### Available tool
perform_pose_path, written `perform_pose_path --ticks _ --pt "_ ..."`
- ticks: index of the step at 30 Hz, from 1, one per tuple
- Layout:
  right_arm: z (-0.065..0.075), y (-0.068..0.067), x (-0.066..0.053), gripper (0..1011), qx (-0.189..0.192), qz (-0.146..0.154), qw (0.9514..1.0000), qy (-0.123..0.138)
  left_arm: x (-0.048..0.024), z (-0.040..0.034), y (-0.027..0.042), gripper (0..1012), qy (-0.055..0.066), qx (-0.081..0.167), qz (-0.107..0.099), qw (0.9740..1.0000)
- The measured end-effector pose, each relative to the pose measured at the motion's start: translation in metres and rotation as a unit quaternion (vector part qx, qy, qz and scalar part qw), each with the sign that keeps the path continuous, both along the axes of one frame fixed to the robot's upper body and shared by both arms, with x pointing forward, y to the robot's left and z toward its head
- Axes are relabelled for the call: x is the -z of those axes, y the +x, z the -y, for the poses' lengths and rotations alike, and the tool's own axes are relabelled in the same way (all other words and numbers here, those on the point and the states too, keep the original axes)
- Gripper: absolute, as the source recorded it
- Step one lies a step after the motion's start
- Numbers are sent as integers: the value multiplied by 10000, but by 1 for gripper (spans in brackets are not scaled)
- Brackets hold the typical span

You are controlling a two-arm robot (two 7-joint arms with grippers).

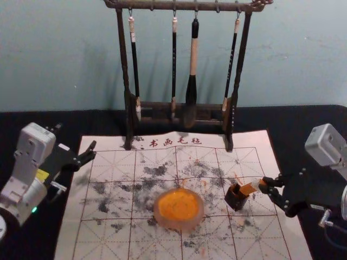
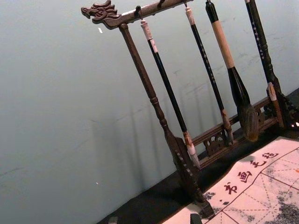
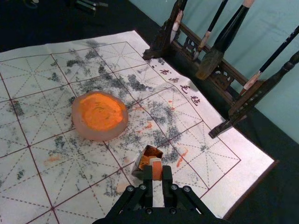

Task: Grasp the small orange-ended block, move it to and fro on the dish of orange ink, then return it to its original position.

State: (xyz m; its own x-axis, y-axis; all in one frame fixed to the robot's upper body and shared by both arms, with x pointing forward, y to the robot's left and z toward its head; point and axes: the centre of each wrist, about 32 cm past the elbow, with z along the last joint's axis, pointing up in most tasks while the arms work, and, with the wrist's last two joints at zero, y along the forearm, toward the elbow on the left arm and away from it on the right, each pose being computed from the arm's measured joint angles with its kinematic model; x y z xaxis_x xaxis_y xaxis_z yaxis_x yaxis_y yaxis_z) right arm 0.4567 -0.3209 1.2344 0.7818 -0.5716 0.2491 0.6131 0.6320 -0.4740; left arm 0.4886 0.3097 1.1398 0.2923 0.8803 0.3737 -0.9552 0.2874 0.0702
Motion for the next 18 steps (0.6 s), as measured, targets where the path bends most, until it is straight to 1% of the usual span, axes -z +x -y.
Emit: perform_pose_path --ticks 8,18 --pt "-15 50 22 96 -16 -58 10000 -14 0 0 0 1001 0 0 0 10000" --pt "-28 71 30 96 -56 -105 9999 -20 0 0 0 1001 1 0 0 10000"
